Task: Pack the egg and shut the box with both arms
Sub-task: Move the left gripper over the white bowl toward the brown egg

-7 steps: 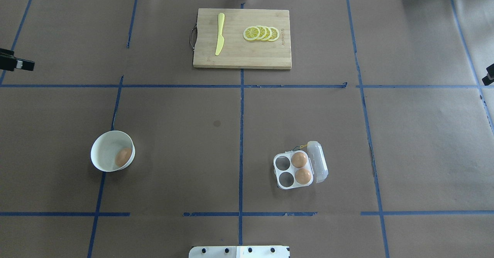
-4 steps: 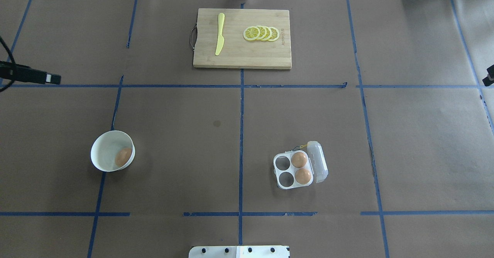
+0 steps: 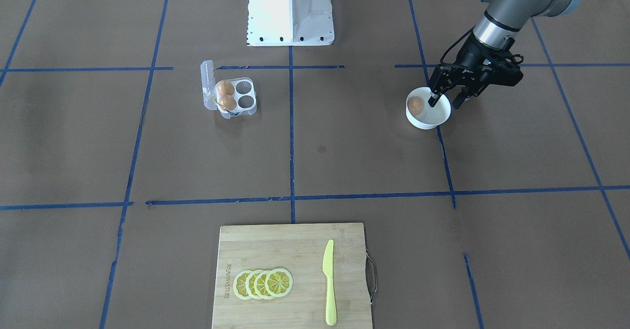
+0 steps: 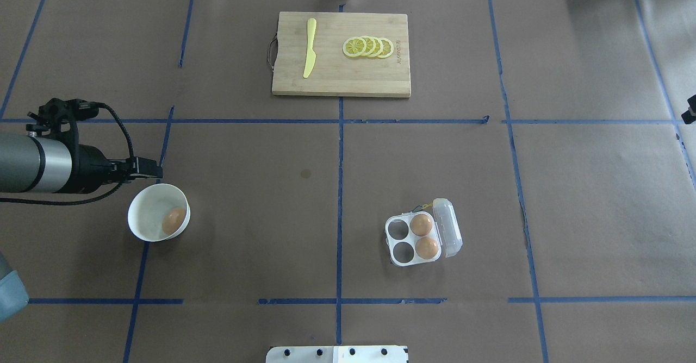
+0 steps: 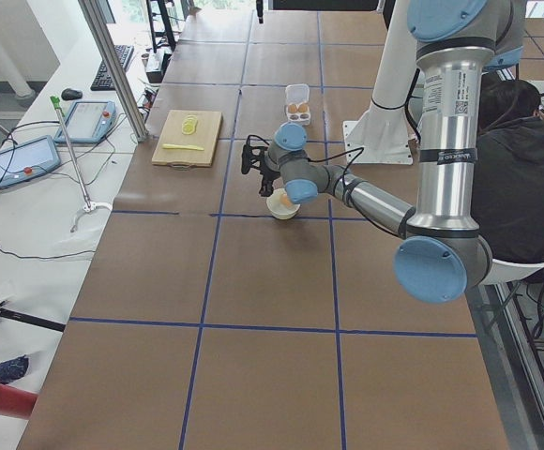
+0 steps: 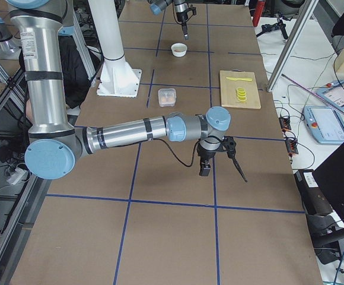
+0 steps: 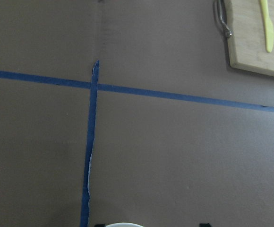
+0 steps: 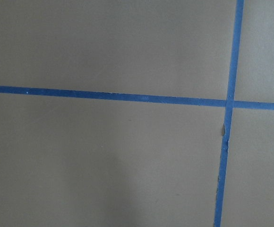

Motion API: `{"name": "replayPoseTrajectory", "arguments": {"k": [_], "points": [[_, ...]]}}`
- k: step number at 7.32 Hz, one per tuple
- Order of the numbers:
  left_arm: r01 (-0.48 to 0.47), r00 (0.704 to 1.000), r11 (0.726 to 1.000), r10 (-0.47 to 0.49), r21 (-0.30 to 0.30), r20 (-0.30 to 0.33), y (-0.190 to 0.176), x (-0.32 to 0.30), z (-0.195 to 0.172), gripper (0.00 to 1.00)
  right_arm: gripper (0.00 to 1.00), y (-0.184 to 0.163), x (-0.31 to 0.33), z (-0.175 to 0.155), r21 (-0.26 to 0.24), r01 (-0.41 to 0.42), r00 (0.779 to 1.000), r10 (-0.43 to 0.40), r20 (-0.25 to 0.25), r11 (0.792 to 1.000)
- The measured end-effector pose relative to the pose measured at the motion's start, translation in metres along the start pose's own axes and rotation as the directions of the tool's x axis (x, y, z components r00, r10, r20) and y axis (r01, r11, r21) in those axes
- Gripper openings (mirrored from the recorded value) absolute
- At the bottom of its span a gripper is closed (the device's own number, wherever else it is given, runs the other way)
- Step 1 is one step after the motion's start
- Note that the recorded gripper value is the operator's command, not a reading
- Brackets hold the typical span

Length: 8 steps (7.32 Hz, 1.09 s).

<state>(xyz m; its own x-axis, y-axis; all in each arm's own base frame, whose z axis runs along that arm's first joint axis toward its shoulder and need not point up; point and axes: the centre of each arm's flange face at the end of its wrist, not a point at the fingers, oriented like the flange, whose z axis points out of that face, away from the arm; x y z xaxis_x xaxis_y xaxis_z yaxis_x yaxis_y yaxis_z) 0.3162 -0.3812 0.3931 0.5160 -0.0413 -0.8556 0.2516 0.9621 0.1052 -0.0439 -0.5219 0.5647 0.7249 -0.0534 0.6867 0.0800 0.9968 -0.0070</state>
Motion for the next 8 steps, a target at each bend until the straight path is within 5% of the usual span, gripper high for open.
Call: {"name": "replayPoseTrajectory", "arguments": {"k": [3,8], "points": [[-0.07,0.996,0.997,0.071,-0.025,0.049,0.045,0.012,0.033,0.55,1.0,0.0,0.0,0.001,-0.001,0.001,1.0,-0.001,-0.003,1.0],[-0.26,0.963,0.965,0.262,-0.033,0.058,0.061,0.013,0.046,0.57,1.0,0.0,0.001,0.0,0.0,0.0,1.0,0.0,-0.004,1.0]]}}
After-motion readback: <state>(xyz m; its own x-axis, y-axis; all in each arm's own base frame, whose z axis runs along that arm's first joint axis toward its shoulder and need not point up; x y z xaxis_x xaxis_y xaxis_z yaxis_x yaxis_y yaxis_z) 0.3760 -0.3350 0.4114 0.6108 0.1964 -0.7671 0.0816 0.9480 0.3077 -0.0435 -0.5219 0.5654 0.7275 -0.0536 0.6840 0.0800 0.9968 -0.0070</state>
